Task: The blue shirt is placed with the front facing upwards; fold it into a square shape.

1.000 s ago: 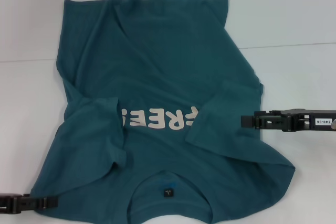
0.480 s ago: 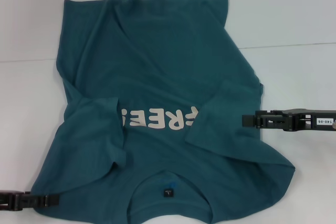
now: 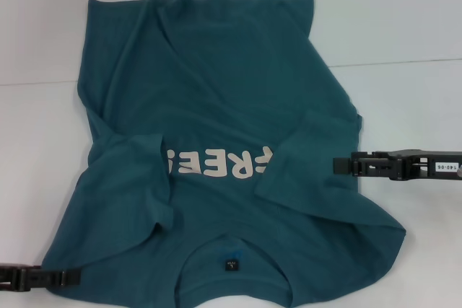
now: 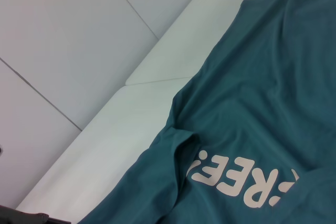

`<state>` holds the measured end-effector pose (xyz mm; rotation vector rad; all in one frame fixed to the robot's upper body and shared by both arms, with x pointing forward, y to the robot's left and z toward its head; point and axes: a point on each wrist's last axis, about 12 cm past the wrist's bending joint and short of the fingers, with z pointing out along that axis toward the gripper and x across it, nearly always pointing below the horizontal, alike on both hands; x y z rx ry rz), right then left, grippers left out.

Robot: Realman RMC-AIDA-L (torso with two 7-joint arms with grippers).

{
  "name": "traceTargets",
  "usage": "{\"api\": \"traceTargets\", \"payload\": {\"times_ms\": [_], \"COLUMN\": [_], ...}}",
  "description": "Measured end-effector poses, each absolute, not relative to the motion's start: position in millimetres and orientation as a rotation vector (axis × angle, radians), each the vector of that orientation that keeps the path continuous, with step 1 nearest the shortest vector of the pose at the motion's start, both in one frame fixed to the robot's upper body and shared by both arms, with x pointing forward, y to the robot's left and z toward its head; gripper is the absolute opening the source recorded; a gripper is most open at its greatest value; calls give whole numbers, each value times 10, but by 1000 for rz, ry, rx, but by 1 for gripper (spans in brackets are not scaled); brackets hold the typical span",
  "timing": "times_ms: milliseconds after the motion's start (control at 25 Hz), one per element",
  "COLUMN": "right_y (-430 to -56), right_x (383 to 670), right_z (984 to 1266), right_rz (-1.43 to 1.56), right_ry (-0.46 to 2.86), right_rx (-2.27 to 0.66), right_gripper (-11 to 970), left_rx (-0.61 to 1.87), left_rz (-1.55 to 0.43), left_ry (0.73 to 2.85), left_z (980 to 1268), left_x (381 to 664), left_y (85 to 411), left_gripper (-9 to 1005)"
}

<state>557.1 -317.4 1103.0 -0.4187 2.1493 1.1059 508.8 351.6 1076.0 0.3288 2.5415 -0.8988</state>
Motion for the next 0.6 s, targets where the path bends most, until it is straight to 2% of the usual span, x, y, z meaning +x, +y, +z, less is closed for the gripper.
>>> {"api": "traceTargets", "payload": {"times_ms": [400,600], "right_y": [-3163,-3159], "right_x": [5564,5571], "right_z": [11050,11060], "right_rz": [1127,1128], "right_ry": [2133,2129], "right_rx": [-421,-424], "right_gripper": [884,883], "left_rx": [247,273], "left_rz": [-847,-837], "left_ry": [2550,2585], "left_z": [10769,10733], "left_x": [5108,5098], "left_y": [3604,3572], "left_gripper": [856,695]}}
